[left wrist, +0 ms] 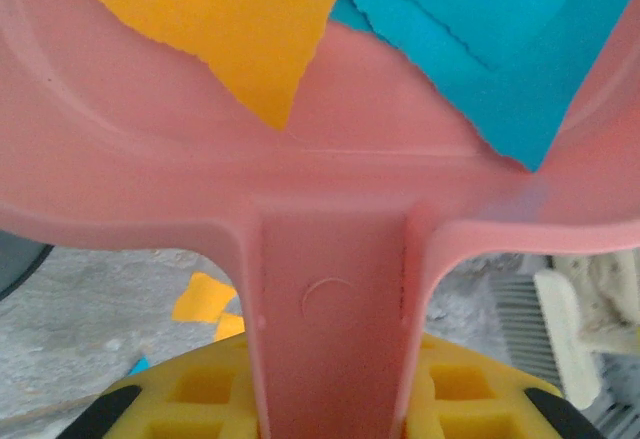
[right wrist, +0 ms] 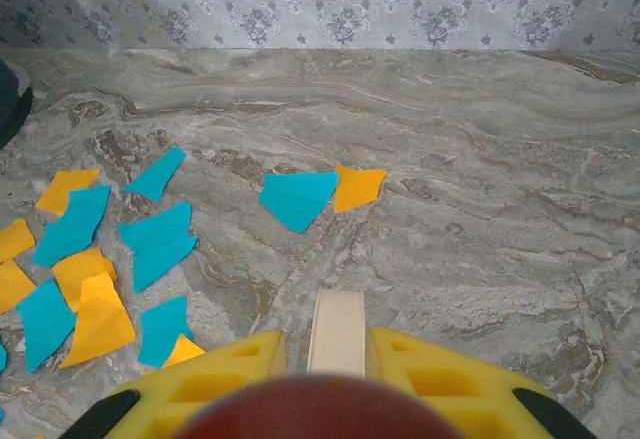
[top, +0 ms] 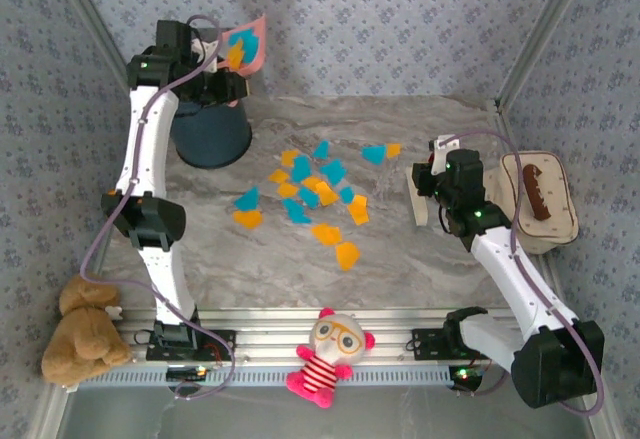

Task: Sweep away the paper scraps from the table

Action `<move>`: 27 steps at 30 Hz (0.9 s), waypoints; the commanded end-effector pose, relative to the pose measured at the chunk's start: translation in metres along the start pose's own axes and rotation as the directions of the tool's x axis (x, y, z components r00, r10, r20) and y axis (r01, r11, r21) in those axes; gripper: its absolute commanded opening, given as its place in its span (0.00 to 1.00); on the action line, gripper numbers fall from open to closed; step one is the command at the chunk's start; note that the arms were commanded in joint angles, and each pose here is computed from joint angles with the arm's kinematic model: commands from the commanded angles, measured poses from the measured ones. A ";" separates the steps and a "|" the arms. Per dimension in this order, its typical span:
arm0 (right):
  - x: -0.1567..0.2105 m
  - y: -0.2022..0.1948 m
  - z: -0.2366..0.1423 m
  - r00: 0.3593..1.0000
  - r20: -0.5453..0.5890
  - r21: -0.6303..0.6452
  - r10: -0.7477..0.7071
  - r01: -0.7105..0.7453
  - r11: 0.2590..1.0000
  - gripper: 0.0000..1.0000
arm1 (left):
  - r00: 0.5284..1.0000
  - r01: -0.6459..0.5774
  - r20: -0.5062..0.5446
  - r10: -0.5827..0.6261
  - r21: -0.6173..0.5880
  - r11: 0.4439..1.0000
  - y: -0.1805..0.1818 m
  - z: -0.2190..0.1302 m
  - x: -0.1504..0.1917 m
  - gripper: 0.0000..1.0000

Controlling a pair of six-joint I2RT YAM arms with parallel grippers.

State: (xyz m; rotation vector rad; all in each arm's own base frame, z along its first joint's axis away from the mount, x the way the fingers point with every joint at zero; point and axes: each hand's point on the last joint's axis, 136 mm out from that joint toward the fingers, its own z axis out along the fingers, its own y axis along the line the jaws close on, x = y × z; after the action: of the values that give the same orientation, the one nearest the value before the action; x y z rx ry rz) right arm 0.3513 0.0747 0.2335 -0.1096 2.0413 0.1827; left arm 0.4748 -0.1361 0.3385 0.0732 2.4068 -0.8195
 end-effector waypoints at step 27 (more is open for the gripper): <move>-0.005 0.001 -0.003 0.999 0.027 -0.010 0.043 -0.043 0.999 0.00 | 0.902 0.351 0.206 -0.380 0.163 0.922 0.022 0.000 -0.060 0.00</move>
State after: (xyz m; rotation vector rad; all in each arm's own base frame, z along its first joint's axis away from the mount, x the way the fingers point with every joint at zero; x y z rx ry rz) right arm 0.3514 0.0755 0.2327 -0.0926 2.0453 0.1987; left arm 0.5333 -0.1168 0.3088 -0.4200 2.3216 -1.0568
